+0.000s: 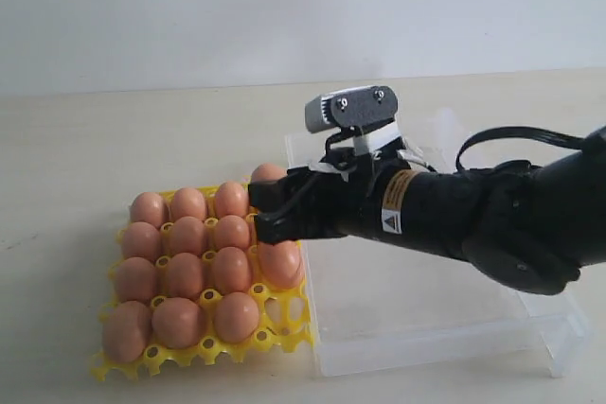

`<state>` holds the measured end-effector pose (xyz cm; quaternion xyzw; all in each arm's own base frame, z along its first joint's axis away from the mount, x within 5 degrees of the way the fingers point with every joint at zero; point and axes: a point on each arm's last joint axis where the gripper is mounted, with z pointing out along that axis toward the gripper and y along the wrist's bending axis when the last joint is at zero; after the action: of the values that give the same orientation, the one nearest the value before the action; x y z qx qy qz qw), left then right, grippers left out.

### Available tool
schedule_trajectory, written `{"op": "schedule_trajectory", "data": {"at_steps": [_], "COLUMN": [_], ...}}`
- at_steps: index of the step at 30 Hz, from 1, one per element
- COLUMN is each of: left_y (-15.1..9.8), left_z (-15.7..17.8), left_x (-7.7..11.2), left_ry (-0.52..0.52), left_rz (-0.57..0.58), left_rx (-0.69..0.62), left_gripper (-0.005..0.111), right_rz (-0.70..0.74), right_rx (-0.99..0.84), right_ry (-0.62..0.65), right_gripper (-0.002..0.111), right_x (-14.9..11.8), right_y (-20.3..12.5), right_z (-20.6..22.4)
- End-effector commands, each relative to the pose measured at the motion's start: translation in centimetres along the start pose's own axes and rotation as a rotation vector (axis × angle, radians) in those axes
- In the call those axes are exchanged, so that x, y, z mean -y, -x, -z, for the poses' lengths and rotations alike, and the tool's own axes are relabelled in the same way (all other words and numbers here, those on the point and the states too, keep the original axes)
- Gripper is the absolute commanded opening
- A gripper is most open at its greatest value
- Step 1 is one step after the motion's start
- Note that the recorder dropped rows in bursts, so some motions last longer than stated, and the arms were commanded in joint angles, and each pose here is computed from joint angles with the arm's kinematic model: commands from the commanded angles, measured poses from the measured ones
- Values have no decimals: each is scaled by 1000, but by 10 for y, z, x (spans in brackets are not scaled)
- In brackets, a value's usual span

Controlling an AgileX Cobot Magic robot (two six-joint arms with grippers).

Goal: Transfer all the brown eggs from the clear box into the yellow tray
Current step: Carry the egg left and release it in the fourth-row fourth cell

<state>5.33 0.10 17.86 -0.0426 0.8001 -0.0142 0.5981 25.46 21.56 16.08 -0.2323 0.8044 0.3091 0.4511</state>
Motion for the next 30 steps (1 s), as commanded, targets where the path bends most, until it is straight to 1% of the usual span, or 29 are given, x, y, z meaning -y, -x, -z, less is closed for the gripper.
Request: {"op": "schedule_trajectory", "data": {"at_steps": [1,5,7,15,22,24,26,29,30], "left_y": [2,2,2,2,2,2,2,2,2], "left_z": [1,1,1,1,1,1,1,1,1], "left_x": [1,1,1,1,1,1,1,1,1], "left_ry": [-8,-8,-8,-8,-8,-8,-8,-8,-8], "left_rz": [8,8,8,8,8,8,8,8,8], "left_rx": [19,19,19,19,19,19,19,19,19], "left_gripper": [0,0,0,0,0,0,0,0,0], "right_rz": [24,2,-1,-5,13,38,49,44,44], "right_rx": [4,-28,-50,-101,-133,-124,-112,-125,-129], "right_ry": [89,145,145,210,220,214,175,148,144], "right_gripper": [0,0,0,0,0,4,13,23,30], "right_x": [-9,-13,-12,-18,-18,-18,-14,-12,-11], "right_y": [-14,-30,-36,-42,-48,-47,-46,-47,-47], "right_z": [10,18,21,23,25,25,24,24,24]}}
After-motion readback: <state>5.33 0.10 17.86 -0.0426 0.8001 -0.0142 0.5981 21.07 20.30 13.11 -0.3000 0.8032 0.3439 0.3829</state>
